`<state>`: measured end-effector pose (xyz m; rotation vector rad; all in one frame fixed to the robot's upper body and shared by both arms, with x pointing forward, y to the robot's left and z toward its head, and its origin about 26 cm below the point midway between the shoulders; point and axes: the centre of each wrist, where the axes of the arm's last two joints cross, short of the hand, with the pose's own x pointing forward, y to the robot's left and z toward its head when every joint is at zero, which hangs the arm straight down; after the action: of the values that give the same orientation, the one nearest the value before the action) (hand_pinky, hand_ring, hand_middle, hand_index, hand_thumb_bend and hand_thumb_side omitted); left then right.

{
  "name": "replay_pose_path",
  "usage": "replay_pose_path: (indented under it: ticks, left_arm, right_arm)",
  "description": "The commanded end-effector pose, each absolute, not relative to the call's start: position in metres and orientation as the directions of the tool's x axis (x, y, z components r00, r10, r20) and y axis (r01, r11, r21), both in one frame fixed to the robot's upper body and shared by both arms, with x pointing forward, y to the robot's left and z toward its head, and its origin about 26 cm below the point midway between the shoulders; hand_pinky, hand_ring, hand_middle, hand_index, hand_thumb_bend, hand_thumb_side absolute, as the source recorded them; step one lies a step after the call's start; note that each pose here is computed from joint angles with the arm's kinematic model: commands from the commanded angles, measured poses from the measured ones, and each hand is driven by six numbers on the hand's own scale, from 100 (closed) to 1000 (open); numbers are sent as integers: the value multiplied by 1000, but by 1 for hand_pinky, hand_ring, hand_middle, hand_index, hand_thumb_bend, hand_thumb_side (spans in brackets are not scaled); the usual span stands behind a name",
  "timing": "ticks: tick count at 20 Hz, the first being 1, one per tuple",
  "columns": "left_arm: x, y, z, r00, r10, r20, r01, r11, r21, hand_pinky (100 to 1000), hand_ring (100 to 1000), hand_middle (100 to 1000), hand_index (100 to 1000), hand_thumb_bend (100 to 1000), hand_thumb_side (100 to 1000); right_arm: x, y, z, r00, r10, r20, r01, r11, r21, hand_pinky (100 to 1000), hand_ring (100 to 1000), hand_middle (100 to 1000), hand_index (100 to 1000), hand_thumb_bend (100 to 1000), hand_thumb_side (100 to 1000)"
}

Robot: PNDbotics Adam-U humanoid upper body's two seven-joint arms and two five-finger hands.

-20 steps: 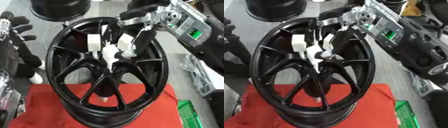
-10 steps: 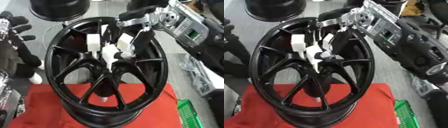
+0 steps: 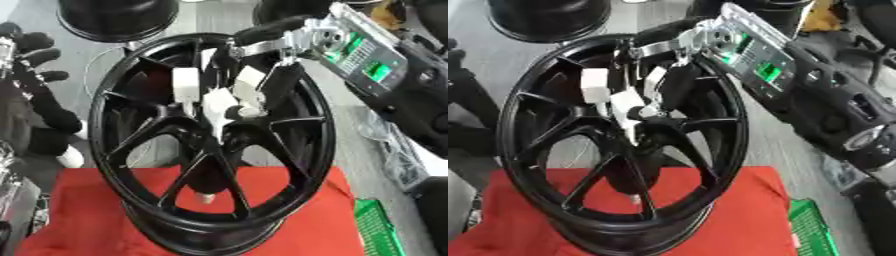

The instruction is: Pull the pin out of the wheel hub.

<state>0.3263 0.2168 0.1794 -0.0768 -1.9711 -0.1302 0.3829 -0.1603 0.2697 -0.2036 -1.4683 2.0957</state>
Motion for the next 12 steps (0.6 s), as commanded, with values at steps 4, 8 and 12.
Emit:
replay_pose_path:
  ticks: [4,8,12]
  left_arm:
    - [325,215,191,-429,2,903,125,990,57,669,781,699,713,159,739]
    - [325,215,192,-432,4,902,124,991,56,669,782,700,713,159,737]
    - [325,215,192,-435,8,900,126,991,53,668,783,700,713,160,736]
  right_arm:
    - [384,-165,278,-825,538,174,-341,-229,-912,761,754,721,831,271,374]
    - [385,-165,277,-823,541,172,-346,-237,-908,760,749,715,830,276,377]
    - [386,-166,275,-821,544,173,-352,-245,-903,759,743,709,829,267,376]
